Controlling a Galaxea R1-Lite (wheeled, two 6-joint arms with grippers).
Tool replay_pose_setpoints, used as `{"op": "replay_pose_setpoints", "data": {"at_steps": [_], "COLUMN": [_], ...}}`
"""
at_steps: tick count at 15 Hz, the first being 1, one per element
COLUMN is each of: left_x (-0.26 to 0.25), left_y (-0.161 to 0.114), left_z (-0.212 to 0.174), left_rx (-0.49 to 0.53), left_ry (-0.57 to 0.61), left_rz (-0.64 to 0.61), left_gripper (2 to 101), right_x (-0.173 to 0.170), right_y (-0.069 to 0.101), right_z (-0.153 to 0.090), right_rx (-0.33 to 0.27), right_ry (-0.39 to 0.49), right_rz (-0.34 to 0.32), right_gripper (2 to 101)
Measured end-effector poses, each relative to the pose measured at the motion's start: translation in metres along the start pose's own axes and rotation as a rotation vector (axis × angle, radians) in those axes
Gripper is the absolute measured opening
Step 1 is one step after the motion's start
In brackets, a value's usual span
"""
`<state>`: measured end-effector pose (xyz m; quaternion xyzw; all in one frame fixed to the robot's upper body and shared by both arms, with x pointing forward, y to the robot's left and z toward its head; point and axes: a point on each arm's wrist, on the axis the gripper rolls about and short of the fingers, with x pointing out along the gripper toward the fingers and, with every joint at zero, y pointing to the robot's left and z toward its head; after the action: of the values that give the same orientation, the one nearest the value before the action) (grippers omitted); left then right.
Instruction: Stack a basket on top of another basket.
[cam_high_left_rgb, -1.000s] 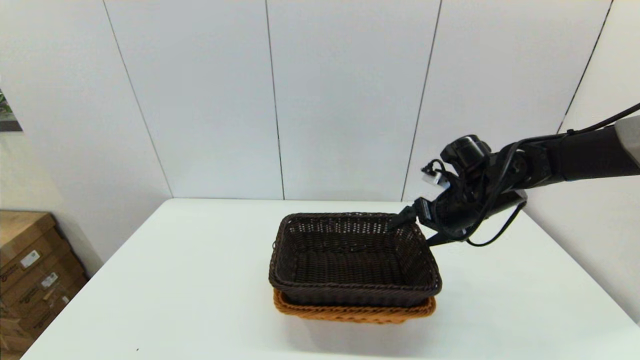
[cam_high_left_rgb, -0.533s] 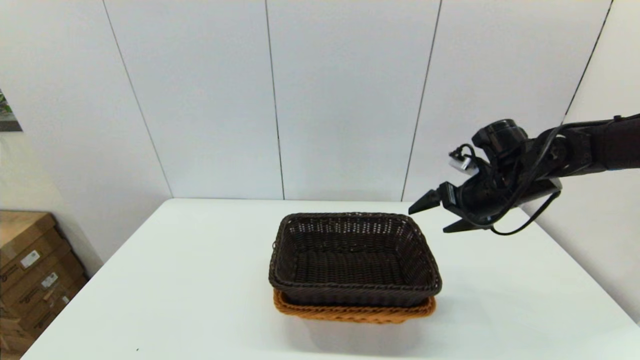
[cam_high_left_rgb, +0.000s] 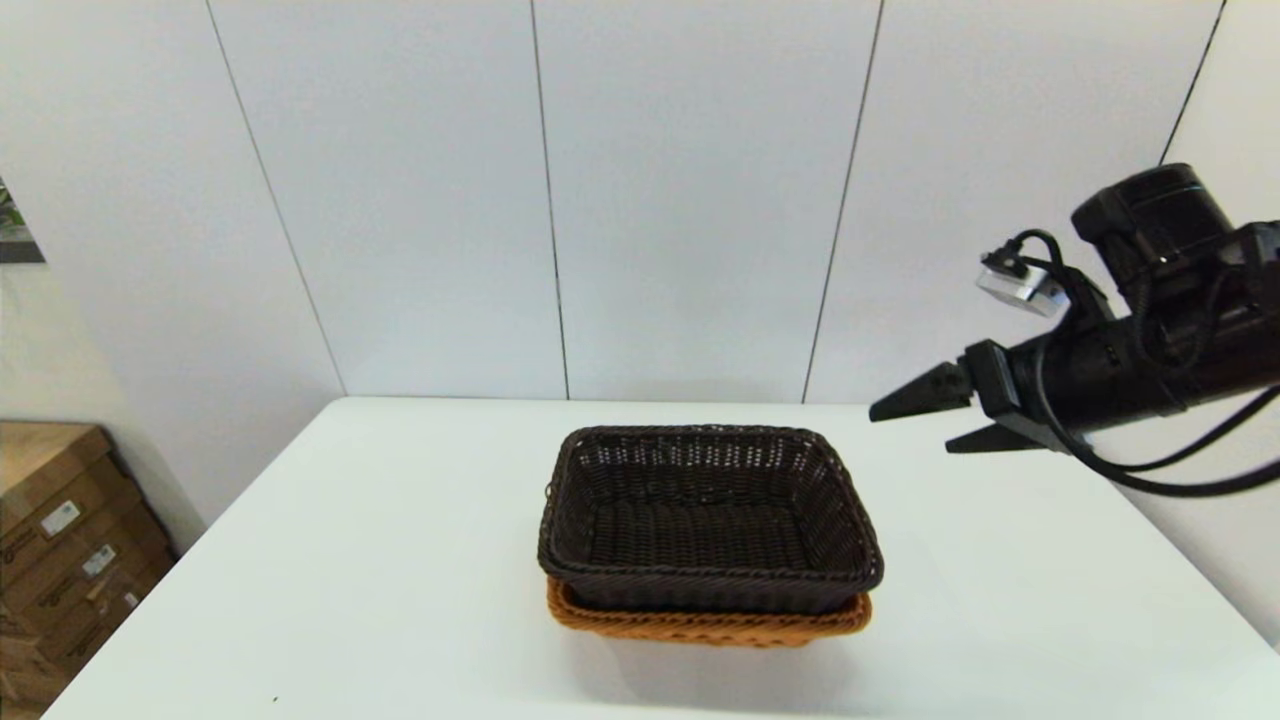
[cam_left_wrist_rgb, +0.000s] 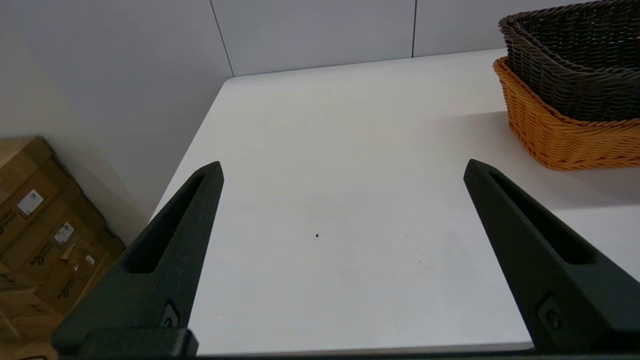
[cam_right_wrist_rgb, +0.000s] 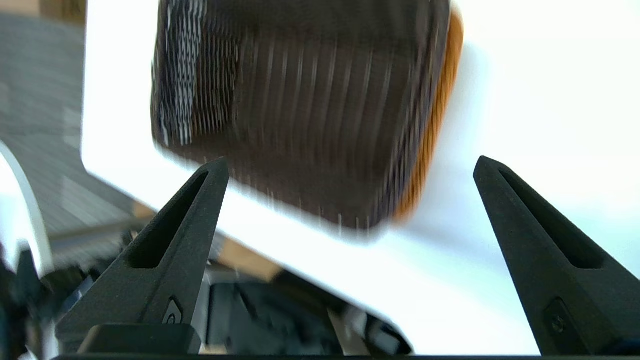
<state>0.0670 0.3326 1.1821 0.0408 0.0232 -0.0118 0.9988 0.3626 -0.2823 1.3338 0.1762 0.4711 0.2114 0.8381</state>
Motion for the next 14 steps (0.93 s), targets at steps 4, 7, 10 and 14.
{"op": "replay_pose_setpoints", "data": {"at_steps": [4,7,10,14], "left_x": [0.000,0.000,0.000,0.000], "left_y": [0.000,0.000,0.000,0.000], "left_z": [0.000,0.000,0.000,0.000], "left_rx": [0.000,0.000,0.000,0.000], "left_ry": [0.000,0.000,0.000,0.000], "left_rz": [0.000,0.000,0.000,0.000], "left_gripper": [97.8,97.8,97.8,97.8], "right_x": [-0.033,-0.059,-0.086,-0.105], "right_y": [0.001,0.002,0.004,-0.004], "right_z": [-0.060,-0.101,-0.141,-0.195], "right_rx": [-0.030,-0.048,-0.080,-0.100], "right_ry": [-0.004,-0.053,-0.131,-0.214], "right_rz": [-0.059,-0.087,-0.073,-0.081], "right_gripper": [97.6,97.7,97.7,97.7]}}
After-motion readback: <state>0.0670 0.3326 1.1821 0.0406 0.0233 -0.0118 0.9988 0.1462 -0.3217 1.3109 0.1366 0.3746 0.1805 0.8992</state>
